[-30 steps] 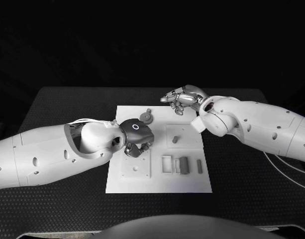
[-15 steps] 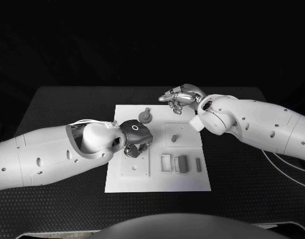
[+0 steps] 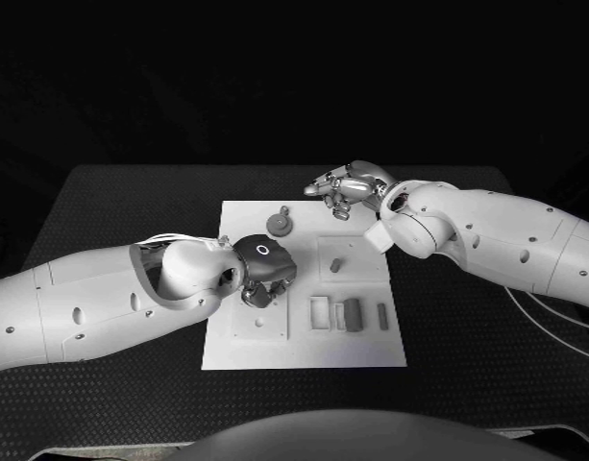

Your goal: Assemble the parts on the task board

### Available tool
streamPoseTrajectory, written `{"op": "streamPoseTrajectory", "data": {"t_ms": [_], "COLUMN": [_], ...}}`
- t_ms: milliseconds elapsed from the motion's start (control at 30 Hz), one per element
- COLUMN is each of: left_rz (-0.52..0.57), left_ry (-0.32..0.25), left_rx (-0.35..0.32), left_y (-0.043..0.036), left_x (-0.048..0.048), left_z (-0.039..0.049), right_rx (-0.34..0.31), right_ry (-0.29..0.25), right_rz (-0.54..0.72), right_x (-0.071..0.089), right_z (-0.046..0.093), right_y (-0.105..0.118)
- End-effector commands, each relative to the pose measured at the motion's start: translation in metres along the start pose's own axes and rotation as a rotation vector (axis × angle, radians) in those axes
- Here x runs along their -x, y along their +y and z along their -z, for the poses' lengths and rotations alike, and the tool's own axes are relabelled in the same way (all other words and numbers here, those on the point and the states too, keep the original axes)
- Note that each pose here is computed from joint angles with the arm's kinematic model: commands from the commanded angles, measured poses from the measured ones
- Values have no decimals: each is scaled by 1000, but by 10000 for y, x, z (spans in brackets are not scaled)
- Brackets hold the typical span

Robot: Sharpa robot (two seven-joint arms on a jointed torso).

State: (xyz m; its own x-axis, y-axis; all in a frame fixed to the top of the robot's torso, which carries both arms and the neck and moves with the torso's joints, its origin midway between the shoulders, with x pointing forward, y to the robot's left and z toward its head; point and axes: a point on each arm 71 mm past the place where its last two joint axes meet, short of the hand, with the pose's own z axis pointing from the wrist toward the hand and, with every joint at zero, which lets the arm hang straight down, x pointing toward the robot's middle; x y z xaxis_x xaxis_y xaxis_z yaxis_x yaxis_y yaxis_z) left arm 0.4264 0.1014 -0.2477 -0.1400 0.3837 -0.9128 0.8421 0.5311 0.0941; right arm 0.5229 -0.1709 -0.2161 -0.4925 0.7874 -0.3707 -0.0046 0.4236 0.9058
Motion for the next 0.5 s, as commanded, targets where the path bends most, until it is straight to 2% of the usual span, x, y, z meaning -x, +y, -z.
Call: {"op": "streamPoseTrajectory", "data": {"t_ms": [33,233,500], "left_rz": [2,2,5], "left_ry": [12,18,24], "left_rx": [-12,-5,-9], "left_y": [-40,-25,-43], "left_x": [0,-10,-32], "left_z": [-10,-13,-25], "right_rx": [15,14,13], "right_ry": [23,25,26], "right_rz": [6,6,6], "right_x": [-19,-23,-25], "right_z": [-2,-2,-6], "right_y": [15,16,15]}}
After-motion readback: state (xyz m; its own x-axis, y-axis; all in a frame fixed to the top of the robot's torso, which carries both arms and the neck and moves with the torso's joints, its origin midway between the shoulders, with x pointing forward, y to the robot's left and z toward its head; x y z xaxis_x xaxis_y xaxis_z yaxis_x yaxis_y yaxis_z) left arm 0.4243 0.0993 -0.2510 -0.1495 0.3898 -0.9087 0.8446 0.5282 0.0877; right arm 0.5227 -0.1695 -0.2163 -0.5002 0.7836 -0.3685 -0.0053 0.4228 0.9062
